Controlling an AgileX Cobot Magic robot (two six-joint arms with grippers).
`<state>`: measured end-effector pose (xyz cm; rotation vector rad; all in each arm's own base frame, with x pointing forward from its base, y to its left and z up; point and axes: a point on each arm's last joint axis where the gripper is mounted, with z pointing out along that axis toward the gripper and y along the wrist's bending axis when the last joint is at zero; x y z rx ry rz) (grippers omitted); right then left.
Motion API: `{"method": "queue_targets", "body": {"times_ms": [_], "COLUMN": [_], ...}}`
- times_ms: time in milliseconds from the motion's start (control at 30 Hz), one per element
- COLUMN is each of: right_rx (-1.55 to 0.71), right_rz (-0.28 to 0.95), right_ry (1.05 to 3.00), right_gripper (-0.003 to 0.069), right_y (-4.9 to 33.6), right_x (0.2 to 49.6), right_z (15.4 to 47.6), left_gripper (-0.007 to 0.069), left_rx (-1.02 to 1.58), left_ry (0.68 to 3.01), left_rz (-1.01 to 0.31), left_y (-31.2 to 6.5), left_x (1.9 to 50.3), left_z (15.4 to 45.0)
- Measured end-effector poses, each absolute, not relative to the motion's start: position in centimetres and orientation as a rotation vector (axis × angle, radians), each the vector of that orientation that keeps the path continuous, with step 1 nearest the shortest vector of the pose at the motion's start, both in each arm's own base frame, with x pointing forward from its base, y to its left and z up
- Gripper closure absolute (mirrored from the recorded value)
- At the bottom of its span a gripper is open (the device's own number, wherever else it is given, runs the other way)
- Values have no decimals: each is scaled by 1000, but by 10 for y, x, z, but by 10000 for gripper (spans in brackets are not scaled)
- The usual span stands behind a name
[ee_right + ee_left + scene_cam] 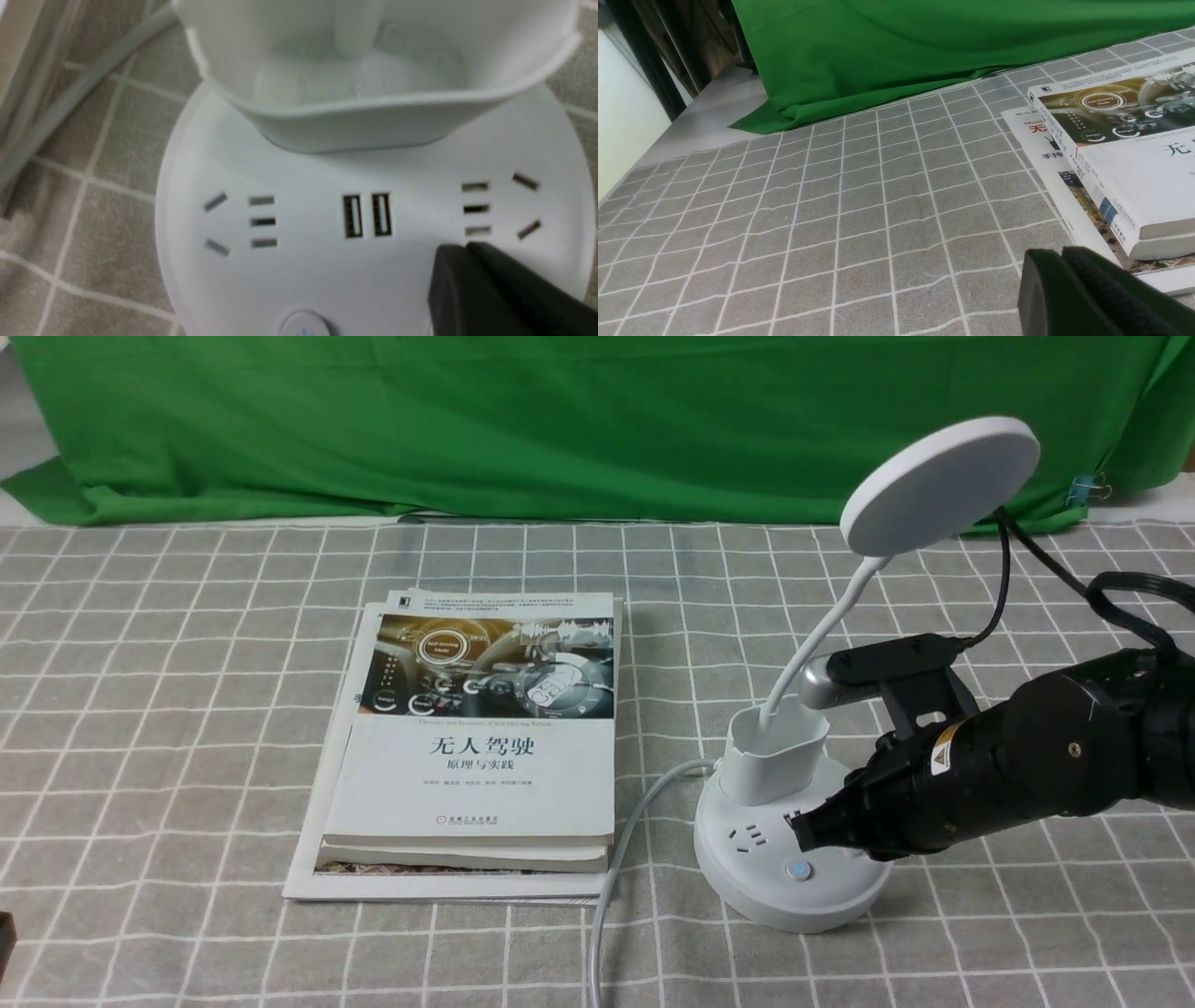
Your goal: Turn off the desk lamp on the grey coffee tablecloth by hand.
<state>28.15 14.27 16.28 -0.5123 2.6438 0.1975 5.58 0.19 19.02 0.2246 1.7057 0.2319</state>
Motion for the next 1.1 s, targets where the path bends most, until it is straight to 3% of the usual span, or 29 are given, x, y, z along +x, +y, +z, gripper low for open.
{"method": "queue_targets", "body": {"times_ms": [467, 733, 800, 933, 1100], "right_rx": [-472, -277, -180, -140, -138], "right_rz": [221, 142, 123, 106, 104], "right_ry": [2556, 2603, 2538, 2220, 1951], "right_gripper": [610, 627, 627, 627, 627], "right_y": [136, 74, 49, 32, 24], "right_x": [278, 272, 259, 218, 166], "right_z": [175, 208, 226, 265, 278], "left_gripper": [606, 606, 606, 606, 606], "left_rx": [225, 225, 225, 225, 225], "left_ry": [1706, 1706, 1706, 1706, 1706], "left_rz": [232, 232, 232, 232, 232], "left_y": [2, 2, 2, 2, 2], "left_x": [56, 56, 56, 56, 56], "left_z": [190, 190, 190, 190, 190]}}
